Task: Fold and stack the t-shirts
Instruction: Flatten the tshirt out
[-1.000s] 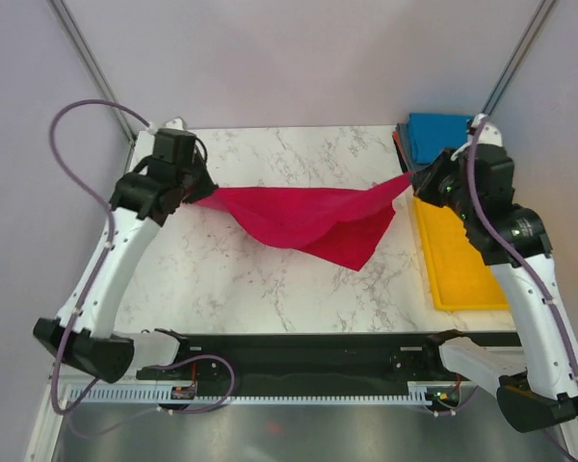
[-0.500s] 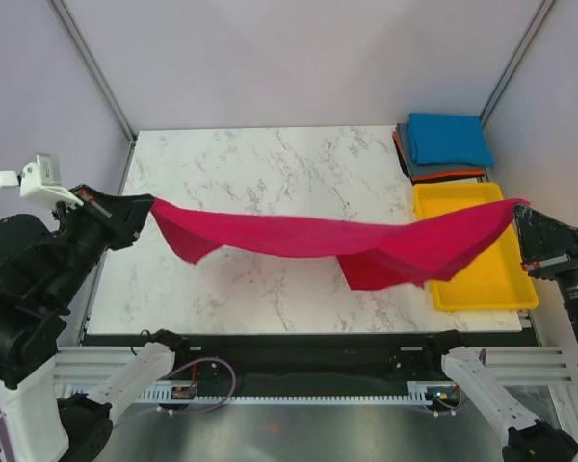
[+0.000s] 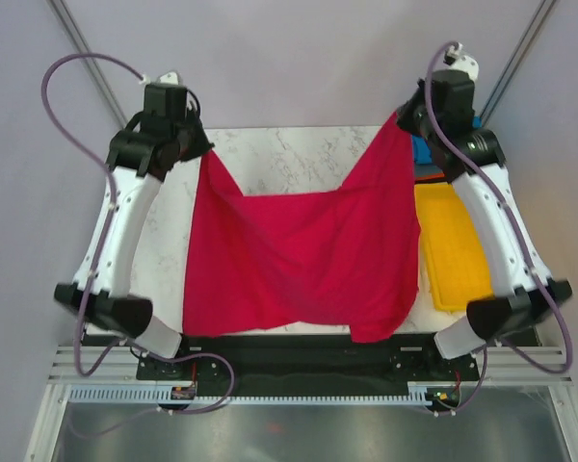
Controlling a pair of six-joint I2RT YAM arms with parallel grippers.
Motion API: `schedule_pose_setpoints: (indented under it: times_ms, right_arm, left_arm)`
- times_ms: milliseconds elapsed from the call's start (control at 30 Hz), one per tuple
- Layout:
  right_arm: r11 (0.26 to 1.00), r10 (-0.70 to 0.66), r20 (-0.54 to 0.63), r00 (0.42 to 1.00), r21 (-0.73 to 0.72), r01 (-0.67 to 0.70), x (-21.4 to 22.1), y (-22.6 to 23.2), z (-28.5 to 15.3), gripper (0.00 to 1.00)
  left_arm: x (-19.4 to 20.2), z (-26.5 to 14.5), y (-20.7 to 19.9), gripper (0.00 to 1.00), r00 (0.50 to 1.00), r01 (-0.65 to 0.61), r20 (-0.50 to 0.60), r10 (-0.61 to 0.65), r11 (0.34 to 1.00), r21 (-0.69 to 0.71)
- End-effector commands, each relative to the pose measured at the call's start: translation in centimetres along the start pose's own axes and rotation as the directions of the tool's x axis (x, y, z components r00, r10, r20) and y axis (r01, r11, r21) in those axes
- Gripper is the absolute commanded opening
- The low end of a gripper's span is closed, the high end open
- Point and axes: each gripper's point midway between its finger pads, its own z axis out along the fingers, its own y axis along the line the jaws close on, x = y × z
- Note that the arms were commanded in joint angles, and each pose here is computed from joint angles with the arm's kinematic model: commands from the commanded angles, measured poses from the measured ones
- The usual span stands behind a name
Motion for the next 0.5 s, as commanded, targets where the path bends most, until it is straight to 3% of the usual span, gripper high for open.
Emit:
schedule_pose_setpoints:
  times_ms: [0,33,67,100,133,167,267,333,367,400,433,467]
  right_arm:
    - [0.999,0.014,0.272,0.962,-0.043,-0.002,-9.8,3.6,1.5,0.00]
    - [1.000,0.007,0.267,0.964,-0.016,-0.002,-9.7,3.5,4.0,0.00]
    - [0.998,0.033,0.337,0.941,-0.057,-0.014,-13.0,4.8,2.7,0.00]
    - [0.998,0.036,0.362,0.931,-0.061,-0.015,-14.2,5.0,2.8,0.00]
    - [0.999,0.017,0.376,0.926,-0.039,-0.003,-14.8,4.4,4.0,0.00]
    - [0.998,0.031,0.431,0.902,-0.062,-0.005,-17.1,5.0,2.7,0.00]
    - [0.996,-0.003,0.465,0.885,-0.079,0.045,-18.5,5.0,1.8,0.00]
    - [0.992,-0.035,0.451,0.892,-0.092,0.085,-17.9,5.0,0.7,0.00]
    - [0.991,-0.037,0.448,0.893,-0.101,0.091,-17.7,5.0,0.3,0.00]
    - [0.987,-0.042,0.438,0.898,-0.123,0.106,-17.3,5.2,-0.3,0.00]
    - [0.983,-0.036,0.452,0.891,-0.144,0.113,-17.6,5.4,-2.4,0.00]
    - [0.984,-0.047,0.405,0.913,-0.137,0.111,-15.5,4.7,-1.4,0.00]
  left_arm:
    - [-9.5,1.3,-0.7,0.02,0.972,0.011,0.234,-0.008,1.000,-0.009]
    - [-10.2,3.8,0.1,0.02,0.977,0.058,0.208,-0.053,0.998,-0.019]
    - [-11.4,3.9,-0.2,0.02,0.972,0.086,0.217,-0.089,0.996,0.022]
    - [-14.0,1.9,-1.9,0.02,0.955,0.102,0.265,-0.133,0.986,0.128]
    - [-15.2,2.7,-1.6,0.02,0.946,0.146,0.270,-0.182,0.978,0.146]
    - [-16.7,1.6,-2.1,0.02,0.931,0.151,0.301,-0.205,0.970,0.193]
    - [-19.7,-3.4,-4.0,0.02,0.890,0.117,0.385,-0.244,0.939,0.324]
    - [-19.6,-3.9,-4.0,0.02,0.885,0.089,0.406,-0.227,0.939,0.331]
    - [-19.6,-6.2,-3.7,0.02,0.871,0.081,0.434,-0.230,0.939,0.333]
    - [-18.3,-4.6,-3.0,0.02,0.890,0.098,0.399,-0.222,0.947,0.307]
    - [-17.7,-4.7,-2.6,0.02,0.895,0.100,0.387,-0.220,0.947,0.305]
    - [-17.0,-5.8,-2.4,0.02,0.898,0.095,0.383,-0.217,0.945,0.312]
